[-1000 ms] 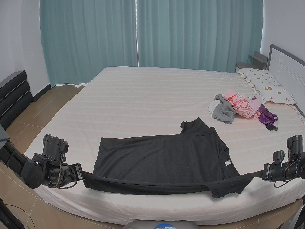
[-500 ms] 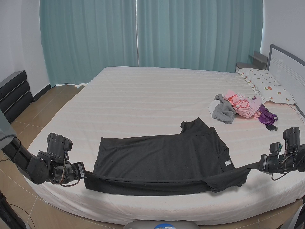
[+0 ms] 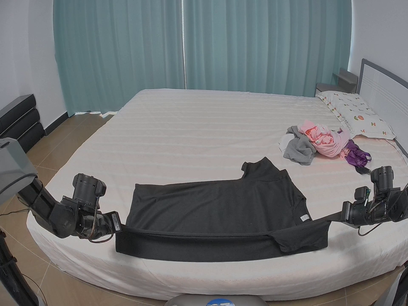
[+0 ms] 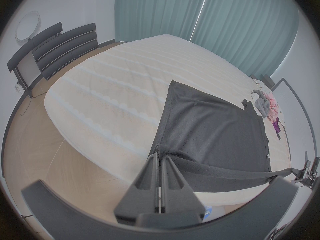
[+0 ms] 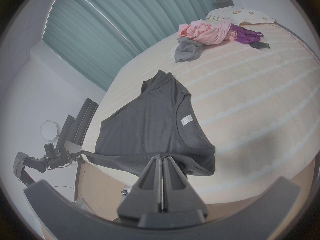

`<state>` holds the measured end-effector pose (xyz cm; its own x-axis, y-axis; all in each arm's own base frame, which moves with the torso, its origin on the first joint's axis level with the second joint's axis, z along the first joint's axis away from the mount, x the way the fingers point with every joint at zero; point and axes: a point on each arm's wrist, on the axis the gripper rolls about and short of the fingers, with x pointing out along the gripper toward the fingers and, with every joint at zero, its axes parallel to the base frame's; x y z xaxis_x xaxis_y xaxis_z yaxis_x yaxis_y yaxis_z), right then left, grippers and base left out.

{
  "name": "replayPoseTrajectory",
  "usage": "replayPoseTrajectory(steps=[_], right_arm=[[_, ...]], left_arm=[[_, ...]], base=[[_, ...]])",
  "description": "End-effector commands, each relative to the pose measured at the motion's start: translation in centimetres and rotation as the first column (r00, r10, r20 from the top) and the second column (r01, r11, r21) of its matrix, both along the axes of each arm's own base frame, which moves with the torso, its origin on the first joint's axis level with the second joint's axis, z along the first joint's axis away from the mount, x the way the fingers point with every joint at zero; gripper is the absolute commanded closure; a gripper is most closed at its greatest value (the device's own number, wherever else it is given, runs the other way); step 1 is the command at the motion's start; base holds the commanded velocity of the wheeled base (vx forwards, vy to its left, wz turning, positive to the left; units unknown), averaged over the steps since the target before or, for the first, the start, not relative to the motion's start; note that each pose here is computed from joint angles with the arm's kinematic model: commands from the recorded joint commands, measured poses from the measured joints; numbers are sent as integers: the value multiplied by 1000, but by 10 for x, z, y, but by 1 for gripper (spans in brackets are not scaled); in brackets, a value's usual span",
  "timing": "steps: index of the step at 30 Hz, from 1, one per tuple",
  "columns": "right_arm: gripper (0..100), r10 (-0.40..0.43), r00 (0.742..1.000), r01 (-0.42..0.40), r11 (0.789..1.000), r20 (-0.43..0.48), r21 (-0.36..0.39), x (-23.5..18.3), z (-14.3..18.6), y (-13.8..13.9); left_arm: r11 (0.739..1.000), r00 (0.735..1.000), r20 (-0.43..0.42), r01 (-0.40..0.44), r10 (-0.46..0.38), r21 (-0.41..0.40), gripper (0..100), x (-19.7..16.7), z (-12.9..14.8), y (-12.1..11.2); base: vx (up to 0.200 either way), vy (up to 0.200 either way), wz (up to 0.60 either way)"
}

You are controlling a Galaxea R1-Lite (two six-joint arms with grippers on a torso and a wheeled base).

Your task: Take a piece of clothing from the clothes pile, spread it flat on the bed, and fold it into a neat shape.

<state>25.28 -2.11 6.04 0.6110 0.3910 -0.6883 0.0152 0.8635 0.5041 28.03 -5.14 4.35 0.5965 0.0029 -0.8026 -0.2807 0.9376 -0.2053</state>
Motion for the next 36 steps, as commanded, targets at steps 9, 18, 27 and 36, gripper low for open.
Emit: replayPoseTrajectory(steps=[9,18,27,36], right_arm=[[100,6,996,-7,1000,-84,-4,31,-33,1],[100,21,995,-21,1000,-97,-2,50,-49,3],[100,10,997,-11,1000,-76,-16,56,-58,2],[0,-4,996,5,1000,-84,8,58,-57,8]], left_arm=[[1000,999,-33,-11,11,-3,100,35,-27,-7],[1000,999,-46,-18,18,1,100,51,-42,-8],[999,998,-56,-44,43,-16,100,60,-52,-8],[999,998,-41,-43,42,-20,0,64,-50,-9]], base=[[0,0,0],[0,0,0],[0,0,0],[0,0,0]])
